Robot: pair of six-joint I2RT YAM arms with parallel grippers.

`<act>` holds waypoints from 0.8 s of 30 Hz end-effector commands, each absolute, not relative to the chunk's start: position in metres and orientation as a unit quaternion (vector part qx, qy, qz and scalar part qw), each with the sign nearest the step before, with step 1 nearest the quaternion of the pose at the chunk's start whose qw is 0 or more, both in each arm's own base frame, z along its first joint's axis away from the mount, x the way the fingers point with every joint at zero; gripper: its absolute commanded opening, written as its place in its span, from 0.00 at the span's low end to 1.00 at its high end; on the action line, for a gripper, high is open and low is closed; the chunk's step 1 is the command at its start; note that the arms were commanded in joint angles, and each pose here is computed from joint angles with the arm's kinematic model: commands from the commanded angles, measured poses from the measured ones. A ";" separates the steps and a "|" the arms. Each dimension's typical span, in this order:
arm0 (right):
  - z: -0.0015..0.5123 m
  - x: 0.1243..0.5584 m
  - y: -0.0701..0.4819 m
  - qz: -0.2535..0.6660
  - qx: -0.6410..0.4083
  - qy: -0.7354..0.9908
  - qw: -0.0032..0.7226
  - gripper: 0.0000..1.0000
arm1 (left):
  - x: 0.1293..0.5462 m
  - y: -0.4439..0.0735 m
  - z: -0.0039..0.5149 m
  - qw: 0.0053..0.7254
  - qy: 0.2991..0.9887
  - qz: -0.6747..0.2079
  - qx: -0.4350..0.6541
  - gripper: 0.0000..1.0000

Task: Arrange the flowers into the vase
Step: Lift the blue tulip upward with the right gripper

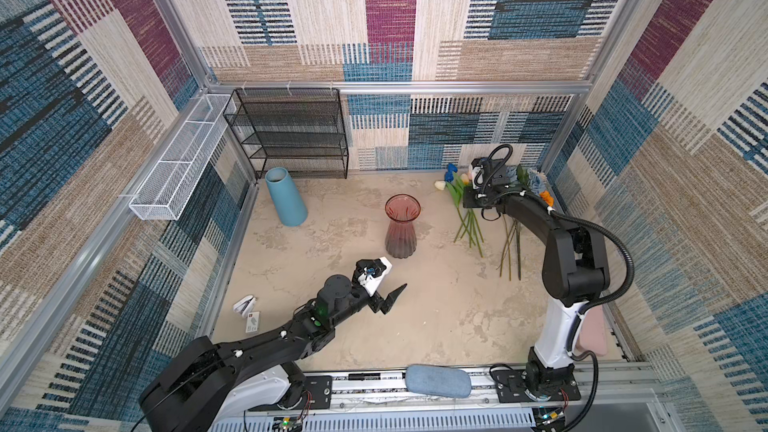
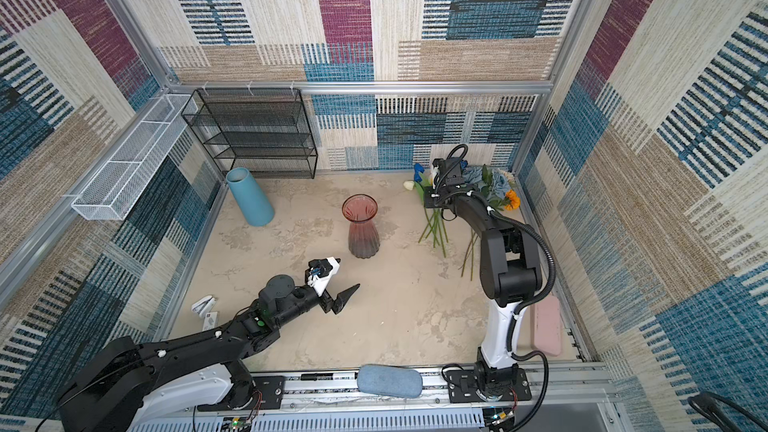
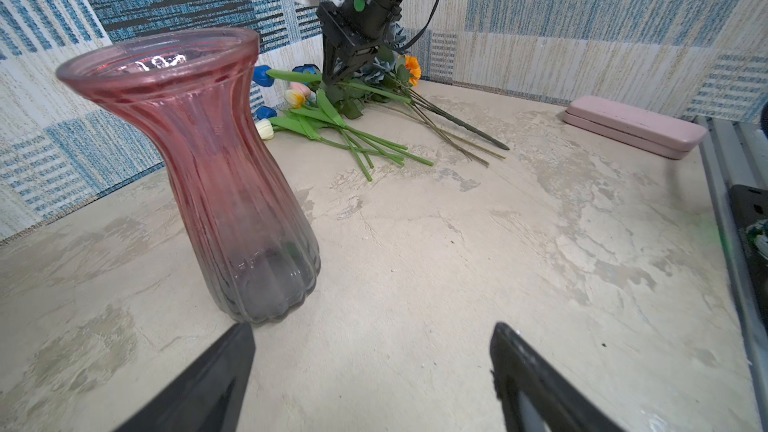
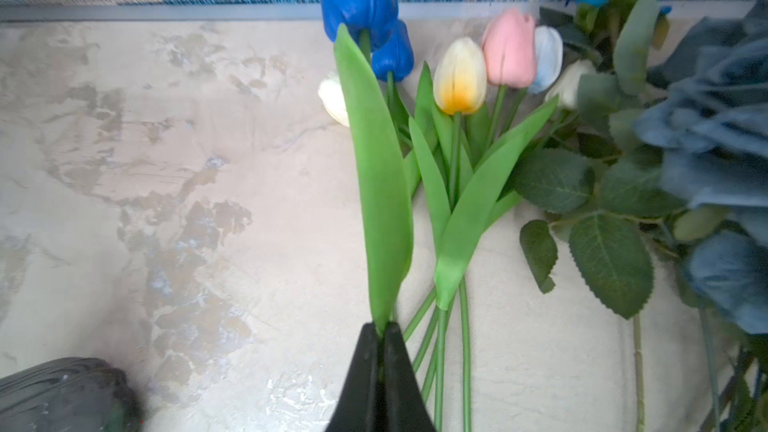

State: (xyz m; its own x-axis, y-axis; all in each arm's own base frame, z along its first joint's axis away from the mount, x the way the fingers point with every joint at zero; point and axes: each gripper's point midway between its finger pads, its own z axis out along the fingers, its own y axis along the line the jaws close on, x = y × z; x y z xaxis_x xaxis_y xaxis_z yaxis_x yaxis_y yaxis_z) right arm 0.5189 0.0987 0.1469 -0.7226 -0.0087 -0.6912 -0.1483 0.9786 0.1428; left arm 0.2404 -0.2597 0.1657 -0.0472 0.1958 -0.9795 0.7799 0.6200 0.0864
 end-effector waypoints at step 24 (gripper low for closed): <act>0.413 0.342 0.214 0.465 -0.267 0.490 0.688 0.00 | 0.233 -0.250 0.180 0.623 0.654 -0.245 0.353 0.92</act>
